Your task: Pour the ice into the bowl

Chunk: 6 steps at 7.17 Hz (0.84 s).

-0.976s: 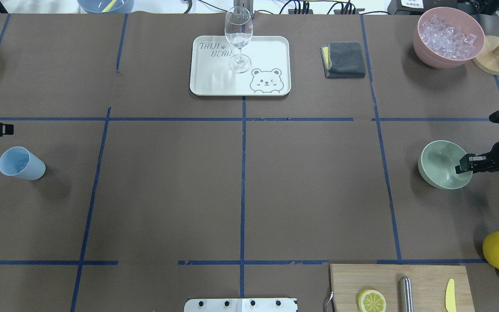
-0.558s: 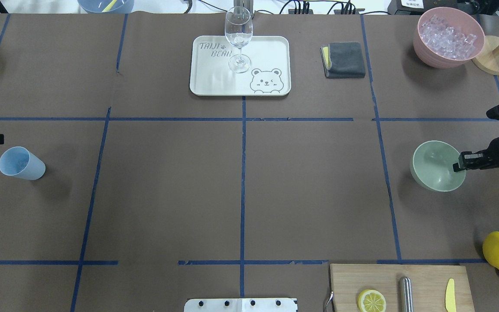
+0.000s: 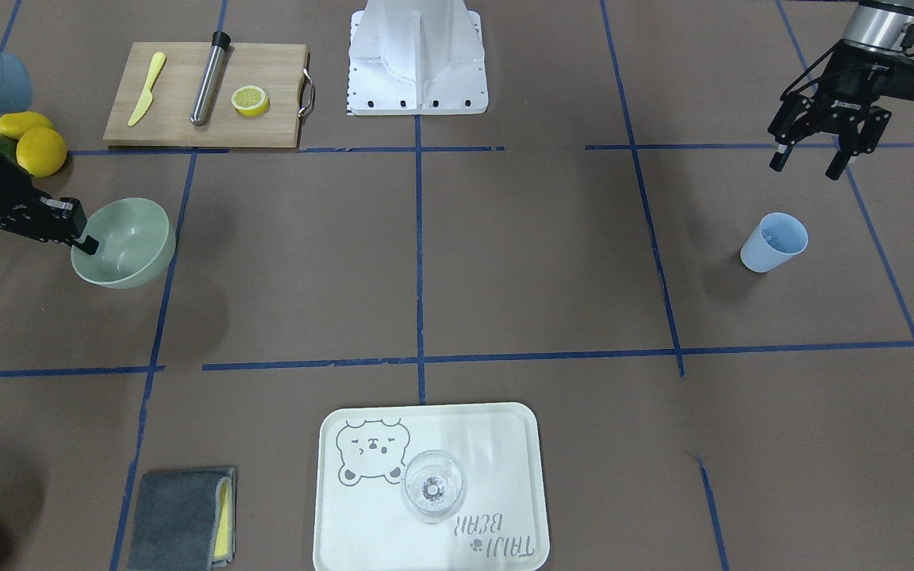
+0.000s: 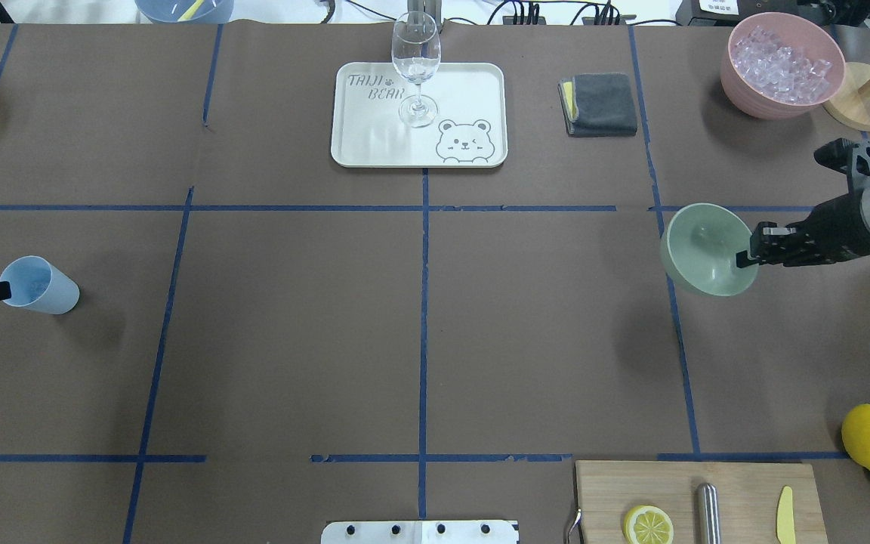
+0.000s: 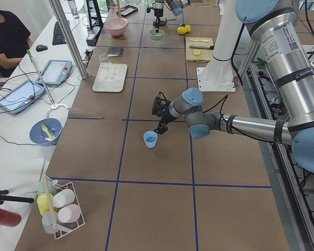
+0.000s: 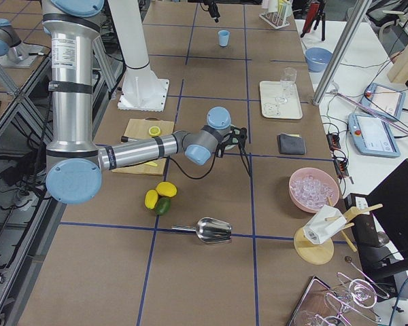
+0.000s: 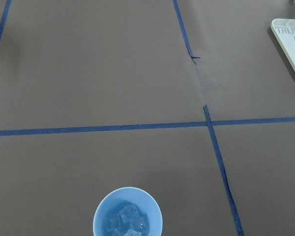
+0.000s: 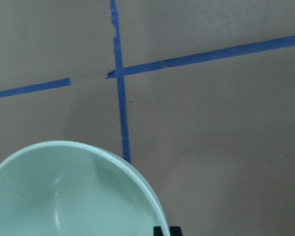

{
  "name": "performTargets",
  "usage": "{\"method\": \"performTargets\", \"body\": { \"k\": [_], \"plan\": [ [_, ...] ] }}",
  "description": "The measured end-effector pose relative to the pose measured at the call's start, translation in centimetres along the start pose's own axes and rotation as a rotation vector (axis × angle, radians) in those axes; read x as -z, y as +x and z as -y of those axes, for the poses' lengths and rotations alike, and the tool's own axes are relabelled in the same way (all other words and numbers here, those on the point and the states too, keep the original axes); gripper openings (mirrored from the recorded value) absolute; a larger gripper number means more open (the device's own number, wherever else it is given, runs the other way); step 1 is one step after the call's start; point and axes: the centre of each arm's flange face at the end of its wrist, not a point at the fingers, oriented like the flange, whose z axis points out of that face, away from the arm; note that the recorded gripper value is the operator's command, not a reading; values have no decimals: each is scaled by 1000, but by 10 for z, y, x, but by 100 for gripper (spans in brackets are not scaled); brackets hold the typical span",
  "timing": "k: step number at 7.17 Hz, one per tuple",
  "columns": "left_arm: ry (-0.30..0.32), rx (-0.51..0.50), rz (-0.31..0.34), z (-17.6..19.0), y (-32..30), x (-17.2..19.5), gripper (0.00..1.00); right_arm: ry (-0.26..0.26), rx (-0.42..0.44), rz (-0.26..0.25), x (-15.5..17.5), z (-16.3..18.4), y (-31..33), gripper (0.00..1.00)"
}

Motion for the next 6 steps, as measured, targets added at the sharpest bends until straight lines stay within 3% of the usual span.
{"method": "performTargets", "body": {
  "k": [3,6],
  "plan": [
    [76,75,52,-77,22,-37,96,-25,-85,56,-21,15,-140,0],
    [247,38,112,-105,12,-66,94,-28,-120,48,-78,-34,-255,0]
  ]
}}
